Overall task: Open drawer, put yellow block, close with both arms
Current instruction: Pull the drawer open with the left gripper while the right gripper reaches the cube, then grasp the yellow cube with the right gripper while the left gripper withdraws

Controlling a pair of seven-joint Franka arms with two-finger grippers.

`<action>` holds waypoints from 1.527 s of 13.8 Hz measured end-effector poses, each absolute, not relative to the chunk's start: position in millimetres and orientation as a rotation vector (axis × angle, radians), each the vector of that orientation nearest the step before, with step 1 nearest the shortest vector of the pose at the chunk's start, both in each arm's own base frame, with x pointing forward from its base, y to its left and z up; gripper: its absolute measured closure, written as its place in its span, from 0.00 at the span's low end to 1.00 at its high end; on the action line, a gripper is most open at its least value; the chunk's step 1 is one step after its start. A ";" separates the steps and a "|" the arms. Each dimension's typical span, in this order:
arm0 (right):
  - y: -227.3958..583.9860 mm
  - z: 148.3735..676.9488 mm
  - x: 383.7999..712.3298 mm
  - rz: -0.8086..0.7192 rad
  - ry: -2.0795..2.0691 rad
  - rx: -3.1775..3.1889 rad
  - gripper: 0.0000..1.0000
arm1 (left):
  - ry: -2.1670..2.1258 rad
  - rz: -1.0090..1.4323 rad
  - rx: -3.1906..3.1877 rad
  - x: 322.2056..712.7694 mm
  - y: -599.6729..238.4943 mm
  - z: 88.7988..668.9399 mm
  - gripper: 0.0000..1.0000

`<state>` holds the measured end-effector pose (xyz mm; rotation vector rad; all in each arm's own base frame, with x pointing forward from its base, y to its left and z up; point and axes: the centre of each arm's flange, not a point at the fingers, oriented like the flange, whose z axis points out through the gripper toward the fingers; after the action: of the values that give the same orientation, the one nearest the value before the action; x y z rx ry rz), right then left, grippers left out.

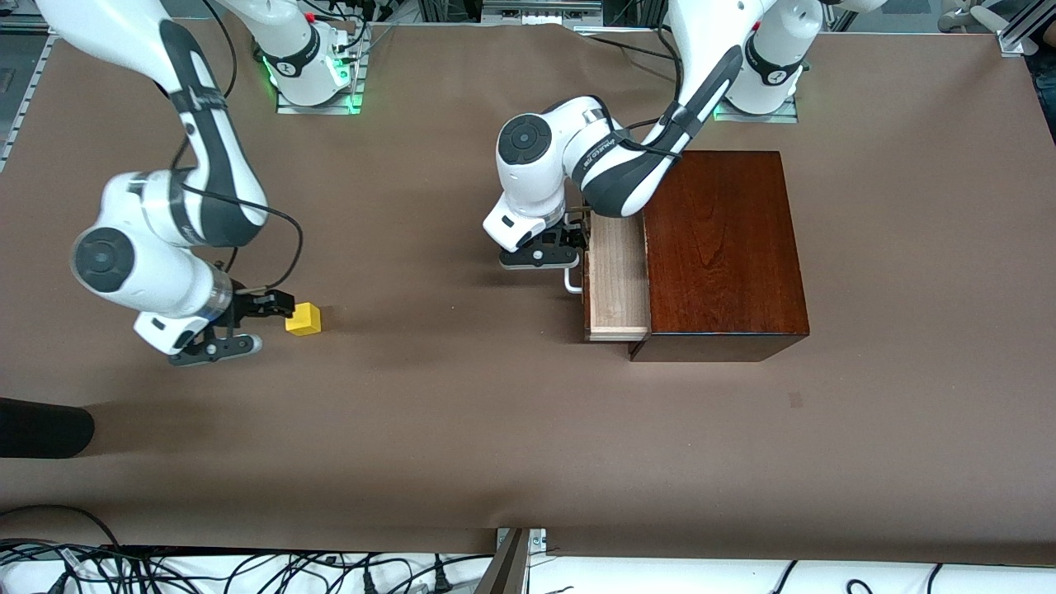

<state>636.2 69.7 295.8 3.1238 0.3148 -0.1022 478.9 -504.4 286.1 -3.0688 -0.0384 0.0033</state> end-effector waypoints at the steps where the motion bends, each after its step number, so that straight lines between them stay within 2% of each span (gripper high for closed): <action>1: 70.6 281.6 633.6 -0.103 0.314 3.124 0.00 | -0.038 0.001 -3.072 478.9 -505.6 287.1 0.00; 5: 71.9 248.7 629.4 -0.135 0.310 3.123 0.00 | -0.048 -0.023 -3.086 478.1 -513.3 310.0 0.00; 10: 69.9 226.0 619.9 -0.120 0.306 3.122 0.00 | -0.052 -0.029 -2.998 477.6 -483.6 401.5 0.00; 13: 68.9 212.8 614.0 -0.128 0.303 3.121 0.01 | 0.060 0.045 -2.963 497.7 -419.3 465.6 0.00; 18: 68.6 196.9 612.0 -0.117 0.301 3.119 0.08 | 0.224 0.195 -3.010 570.8 -246.4 533.8 0.00; 20: 68.5 190.1 608.8 -0.119 0.299 3.120 0.27 | 0.274 0.218 -3.019 589.4 -189.5 540.2 0.00; 21: 69.6 188.6 607.9 -0.123 0.295 3.124 0.41 | 0.292 0.226 -3.023 594.9 -165.3 543.6 0.00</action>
<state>607.9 69.6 188.6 3.1244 0.2953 -0.1227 594.9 -165.3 543.6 -3.0225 0.2921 0.2256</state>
